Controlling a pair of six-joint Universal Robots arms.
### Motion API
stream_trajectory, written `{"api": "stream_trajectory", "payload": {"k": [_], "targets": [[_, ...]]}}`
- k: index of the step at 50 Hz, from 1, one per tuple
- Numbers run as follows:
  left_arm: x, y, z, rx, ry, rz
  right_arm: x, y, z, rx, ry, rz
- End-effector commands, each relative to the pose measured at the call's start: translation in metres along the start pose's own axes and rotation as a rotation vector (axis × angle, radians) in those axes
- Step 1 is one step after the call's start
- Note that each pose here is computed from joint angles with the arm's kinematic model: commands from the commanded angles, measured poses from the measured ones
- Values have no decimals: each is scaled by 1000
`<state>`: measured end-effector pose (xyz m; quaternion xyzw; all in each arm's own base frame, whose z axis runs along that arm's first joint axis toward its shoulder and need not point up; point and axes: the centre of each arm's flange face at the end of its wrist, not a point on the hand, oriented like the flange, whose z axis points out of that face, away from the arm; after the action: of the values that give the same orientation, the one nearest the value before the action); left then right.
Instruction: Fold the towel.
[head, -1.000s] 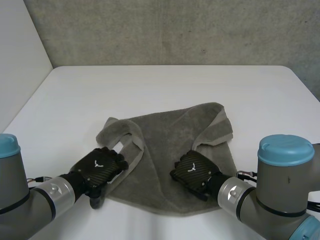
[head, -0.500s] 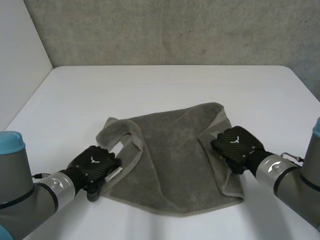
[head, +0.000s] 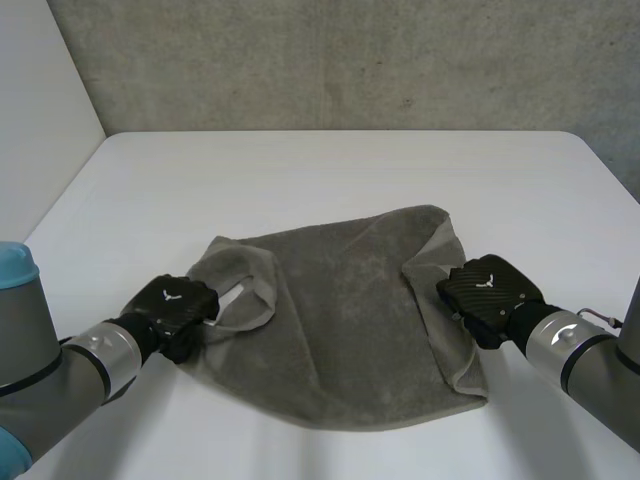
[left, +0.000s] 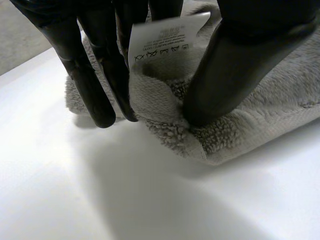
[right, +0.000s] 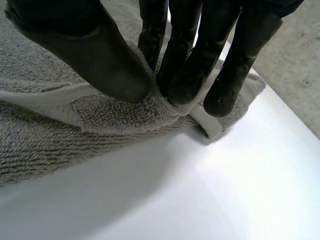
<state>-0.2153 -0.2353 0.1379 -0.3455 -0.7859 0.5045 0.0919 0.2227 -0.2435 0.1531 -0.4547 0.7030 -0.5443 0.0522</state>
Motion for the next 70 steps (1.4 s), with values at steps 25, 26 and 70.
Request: {"api": "stream_trajectory", "payload": {"k": [25,26,70], "targets": [[-71,-67,-33,160,-221,-351,84,-54,-44,3,-6,24],[-71,-67,-33,160,-221,-352,89,-50,-35,-13,-7,21],[-109,-117,62,353,-188,-624,117,-97,37,428,230,143]]}}
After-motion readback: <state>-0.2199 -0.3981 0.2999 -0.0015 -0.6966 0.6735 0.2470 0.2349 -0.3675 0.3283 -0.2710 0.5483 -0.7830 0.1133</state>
